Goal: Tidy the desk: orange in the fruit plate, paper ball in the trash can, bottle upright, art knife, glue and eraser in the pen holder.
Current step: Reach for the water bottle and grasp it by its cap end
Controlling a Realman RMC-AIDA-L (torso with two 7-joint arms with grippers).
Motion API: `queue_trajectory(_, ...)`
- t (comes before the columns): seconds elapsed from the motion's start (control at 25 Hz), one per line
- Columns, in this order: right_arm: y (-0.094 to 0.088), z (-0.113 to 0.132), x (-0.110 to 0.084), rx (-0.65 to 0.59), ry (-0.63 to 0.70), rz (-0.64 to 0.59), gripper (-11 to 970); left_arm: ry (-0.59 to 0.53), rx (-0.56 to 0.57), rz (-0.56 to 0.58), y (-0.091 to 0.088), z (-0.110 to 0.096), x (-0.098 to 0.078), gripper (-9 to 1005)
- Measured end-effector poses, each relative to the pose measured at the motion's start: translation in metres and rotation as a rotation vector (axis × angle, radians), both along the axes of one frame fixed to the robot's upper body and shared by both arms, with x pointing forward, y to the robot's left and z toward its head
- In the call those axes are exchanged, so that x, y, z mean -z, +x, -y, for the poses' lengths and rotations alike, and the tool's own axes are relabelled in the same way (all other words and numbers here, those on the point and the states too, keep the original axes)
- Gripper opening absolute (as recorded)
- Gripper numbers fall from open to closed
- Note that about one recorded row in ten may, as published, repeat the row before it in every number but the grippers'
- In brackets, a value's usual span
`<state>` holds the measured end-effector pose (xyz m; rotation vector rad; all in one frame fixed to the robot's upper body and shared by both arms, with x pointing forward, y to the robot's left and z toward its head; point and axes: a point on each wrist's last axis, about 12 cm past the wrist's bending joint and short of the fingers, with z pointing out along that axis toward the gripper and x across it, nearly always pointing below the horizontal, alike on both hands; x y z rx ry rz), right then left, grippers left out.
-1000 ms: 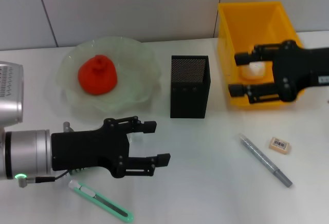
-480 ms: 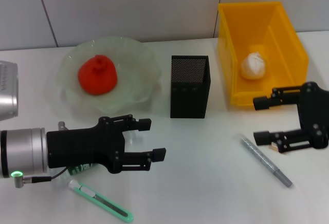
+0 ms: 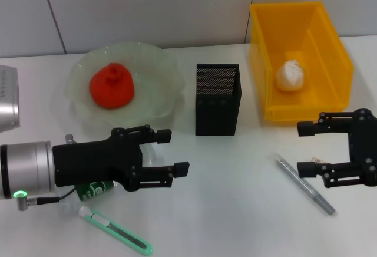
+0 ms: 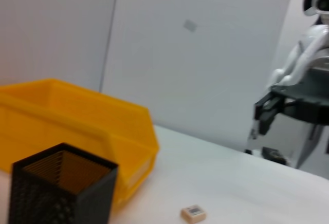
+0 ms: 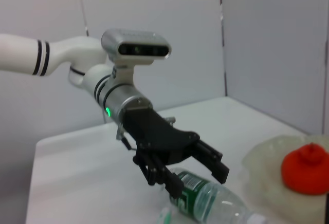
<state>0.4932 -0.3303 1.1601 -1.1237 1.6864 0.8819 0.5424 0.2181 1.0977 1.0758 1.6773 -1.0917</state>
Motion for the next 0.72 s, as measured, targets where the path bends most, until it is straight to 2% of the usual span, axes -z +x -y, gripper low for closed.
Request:
queue_trajectory(0.4, -0.006, 0.012, 0.013, 0.047, 0.043, -0.002, 751, 0.032, -0.104, -0.022, 0.014, -0.001, 0.0, 824)
queue_trajectory(0.72, -0.012, 0.022, 0.024, 0.086, 0.07, 0.0, 751, 0.167, -0.142, -0.02, 0.028, 0.01, -0.009, 825)
